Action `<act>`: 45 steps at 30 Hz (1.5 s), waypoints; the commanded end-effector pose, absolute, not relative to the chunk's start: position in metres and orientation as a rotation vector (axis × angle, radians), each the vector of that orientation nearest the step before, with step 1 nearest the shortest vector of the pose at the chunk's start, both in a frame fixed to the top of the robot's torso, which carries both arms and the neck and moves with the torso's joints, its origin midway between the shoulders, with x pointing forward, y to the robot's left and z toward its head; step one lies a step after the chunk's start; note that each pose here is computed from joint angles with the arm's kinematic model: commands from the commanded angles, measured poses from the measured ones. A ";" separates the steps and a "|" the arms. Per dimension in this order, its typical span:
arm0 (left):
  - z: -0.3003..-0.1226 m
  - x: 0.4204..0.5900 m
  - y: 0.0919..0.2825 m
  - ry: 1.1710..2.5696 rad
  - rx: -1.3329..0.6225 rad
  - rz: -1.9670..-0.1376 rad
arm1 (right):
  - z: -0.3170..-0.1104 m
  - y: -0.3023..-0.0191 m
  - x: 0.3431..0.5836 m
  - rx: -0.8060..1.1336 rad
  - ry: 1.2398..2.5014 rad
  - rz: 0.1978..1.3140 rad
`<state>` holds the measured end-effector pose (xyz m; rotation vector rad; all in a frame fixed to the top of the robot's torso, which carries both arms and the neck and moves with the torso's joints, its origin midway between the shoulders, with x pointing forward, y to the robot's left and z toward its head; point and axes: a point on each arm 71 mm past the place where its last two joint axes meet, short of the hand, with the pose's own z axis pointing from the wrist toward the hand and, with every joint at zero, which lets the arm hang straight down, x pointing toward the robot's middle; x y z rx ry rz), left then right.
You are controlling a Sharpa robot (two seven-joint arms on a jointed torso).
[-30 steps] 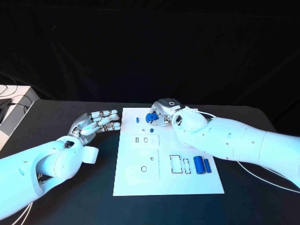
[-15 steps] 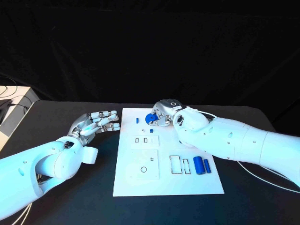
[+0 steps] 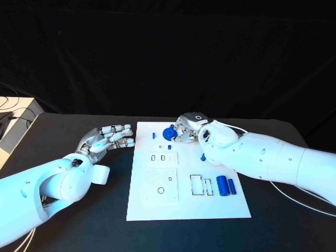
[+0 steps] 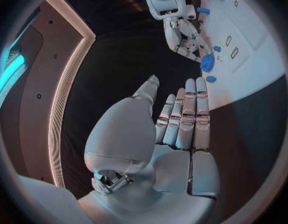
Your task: Assemble the parts on the task board
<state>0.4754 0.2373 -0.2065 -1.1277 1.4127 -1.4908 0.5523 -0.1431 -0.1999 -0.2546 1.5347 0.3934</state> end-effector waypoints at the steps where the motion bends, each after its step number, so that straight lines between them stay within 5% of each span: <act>1: -0.205 0.475 0.236 1.411 -1.114 -1.503 | -0.205 -0.148 0.549 -0.259 1.558 0.396; 22: -0.205 0.475 0.237 1.407 -1.113 -1.503 | -0.177 -0.195 0.533 -0.071 1.355 0.556; 33: -0.205 0.476 0.239 1.395 -1.100 -1.520 | -0.169 -0.276 0.550 0.317 1.481 0.828; 45: -0.197 0.481 0.239 1.369 -1.085 -1.541 | -0.169 -0.352 0.557 0.423 1.494 0.795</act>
